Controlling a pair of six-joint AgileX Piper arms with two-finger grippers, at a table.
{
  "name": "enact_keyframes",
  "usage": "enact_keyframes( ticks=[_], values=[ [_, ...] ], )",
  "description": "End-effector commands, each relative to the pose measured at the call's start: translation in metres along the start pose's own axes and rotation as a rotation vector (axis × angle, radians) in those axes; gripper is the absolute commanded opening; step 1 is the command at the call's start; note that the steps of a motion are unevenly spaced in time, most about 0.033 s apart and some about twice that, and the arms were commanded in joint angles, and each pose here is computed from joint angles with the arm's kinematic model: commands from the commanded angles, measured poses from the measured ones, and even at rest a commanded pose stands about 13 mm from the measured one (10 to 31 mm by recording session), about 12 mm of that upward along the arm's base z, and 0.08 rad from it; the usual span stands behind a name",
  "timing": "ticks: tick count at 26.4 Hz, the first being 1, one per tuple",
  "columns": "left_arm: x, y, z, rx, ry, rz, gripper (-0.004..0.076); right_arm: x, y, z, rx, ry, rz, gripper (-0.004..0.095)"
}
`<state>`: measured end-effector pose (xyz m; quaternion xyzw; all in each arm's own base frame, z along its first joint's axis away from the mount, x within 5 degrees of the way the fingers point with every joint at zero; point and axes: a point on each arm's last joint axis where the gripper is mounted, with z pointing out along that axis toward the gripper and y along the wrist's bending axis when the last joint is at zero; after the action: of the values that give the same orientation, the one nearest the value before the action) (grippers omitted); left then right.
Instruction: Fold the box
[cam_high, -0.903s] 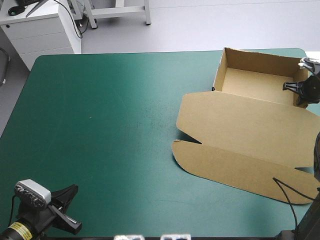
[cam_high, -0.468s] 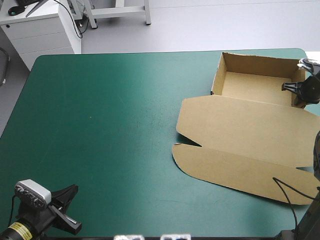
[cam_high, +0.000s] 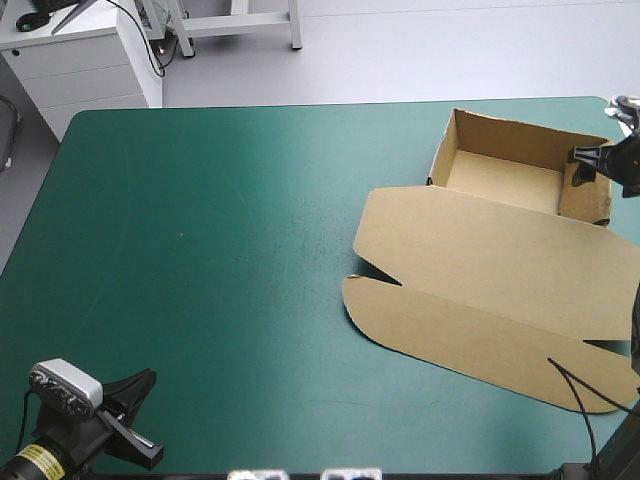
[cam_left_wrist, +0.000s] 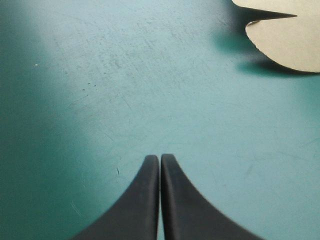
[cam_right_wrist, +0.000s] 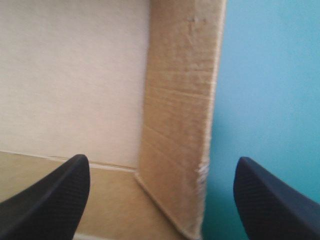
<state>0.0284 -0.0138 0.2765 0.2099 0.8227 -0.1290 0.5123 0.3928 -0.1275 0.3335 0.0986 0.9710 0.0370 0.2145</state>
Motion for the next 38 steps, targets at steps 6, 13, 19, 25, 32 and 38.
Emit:
enact_keyframes(
  ticks=[6, 13, 19, 25, 32, 38],
  values=[
    [-0.013, -0.001, -0.002, 0.01, -0.077, -0.002, -0.0008, 0.034, 0.09, -0.122, -0.311, -0.27, -0.209, 0.0323],
    [-0.013, -0.001, -0.002, 0.01, -0.077, -0.002, -0.0008, 0.087, 0.159, -0.14, -0.427, -0.257, -0.512, -0.0014],
    [-0.013, -0.001, -0.002, 0.008, -0.077, -0.003, -0.0008, 0.14, 0.169, -0.144, -0.361, -0.287, -0.612, -0.0014],
    [-0.013, 0.0, -0.002, 0.004, -0.077, -0.005, -0.0008, 0.197, 0.143, -0.146, -0.306, -0.551, -0.592, -0.0014],
    [-0.013, 0.006, -0.003, -0.158, -0.077, -0.079, -0.0008, 0.283, 0.107, -0.129, -0.267, -0.67, -0.524, -0.0014],
    [-0.012, 0.008, -0.003, -0.218, -0.077, -0.105, -0.0008, 0.337, 0.084, -0.127, -0.261, -0.85, -0.468, -0.0014]
  ],
)
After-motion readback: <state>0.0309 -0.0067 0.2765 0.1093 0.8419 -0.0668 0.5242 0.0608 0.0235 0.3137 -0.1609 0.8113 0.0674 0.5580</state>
